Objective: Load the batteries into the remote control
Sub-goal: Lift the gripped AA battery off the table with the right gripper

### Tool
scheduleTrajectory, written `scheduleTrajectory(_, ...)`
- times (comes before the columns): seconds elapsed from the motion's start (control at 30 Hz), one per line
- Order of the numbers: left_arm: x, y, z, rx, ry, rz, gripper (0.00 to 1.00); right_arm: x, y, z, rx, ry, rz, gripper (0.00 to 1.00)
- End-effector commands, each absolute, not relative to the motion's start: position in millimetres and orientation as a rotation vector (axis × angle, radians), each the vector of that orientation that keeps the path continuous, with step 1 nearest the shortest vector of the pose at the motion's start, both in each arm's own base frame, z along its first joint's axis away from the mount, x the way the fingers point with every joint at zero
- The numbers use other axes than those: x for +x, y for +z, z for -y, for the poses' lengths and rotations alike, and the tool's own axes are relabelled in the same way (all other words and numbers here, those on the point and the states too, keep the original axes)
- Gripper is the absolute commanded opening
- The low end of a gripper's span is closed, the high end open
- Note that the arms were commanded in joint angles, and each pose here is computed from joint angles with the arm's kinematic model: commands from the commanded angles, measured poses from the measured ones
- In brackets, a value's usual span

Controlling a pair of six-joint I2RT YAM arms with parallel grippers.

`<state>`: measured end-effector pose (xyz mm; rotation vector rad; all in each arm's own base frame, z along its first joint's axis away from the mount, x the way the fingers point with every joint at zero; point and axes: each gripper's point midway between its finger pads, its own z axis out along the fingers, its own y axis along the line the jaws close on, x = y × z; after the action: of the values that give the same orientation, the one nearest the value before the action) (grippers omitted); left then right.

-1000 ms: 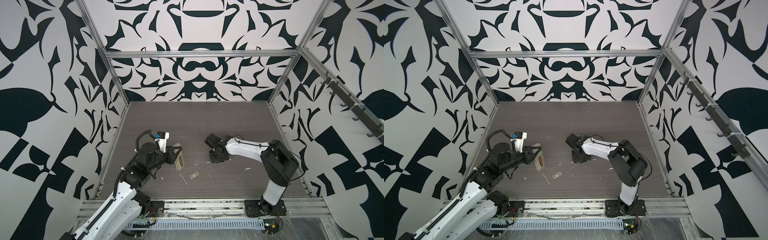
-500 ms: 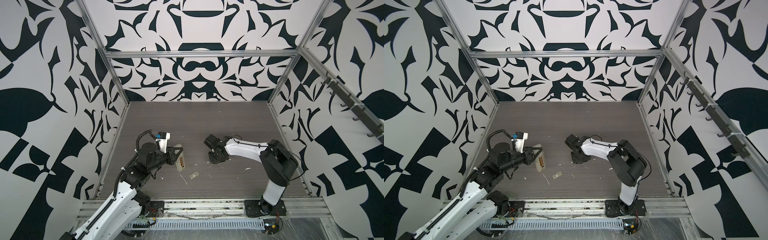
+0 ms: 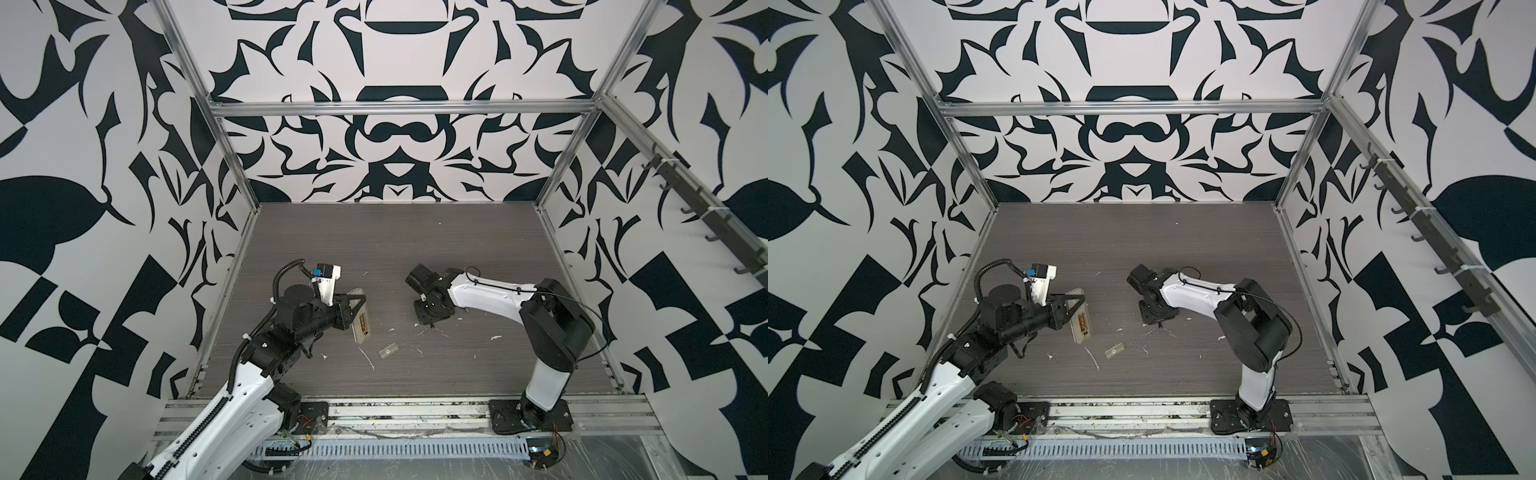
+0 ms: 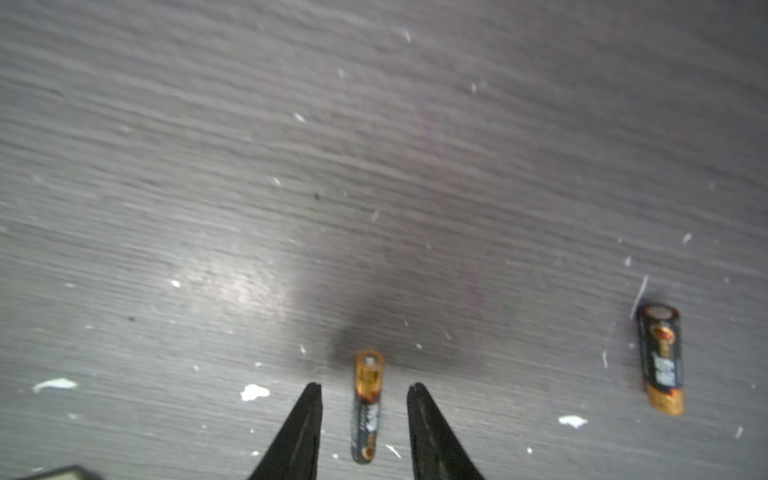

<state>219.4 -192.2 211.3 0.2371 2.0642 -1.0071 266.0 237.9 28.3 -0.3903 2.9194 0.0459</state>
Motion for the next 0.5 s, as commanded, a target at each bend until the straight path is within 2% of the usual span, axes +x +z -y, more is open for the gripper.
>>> scheduleTrajectory(0.0,221.3,223.5,192.7,0.249,-1.004,-2.027,0.03,270.4,32.5,-240.1,-0.411,0.047,-2.921,0.38)
scheduleTrajectory(0.47,222.8,222.0,197.0,0.257,-1.025,-2.031,0.03,277.4,32.8,-231.3,-0.380,0.026,-2.933,0.34)
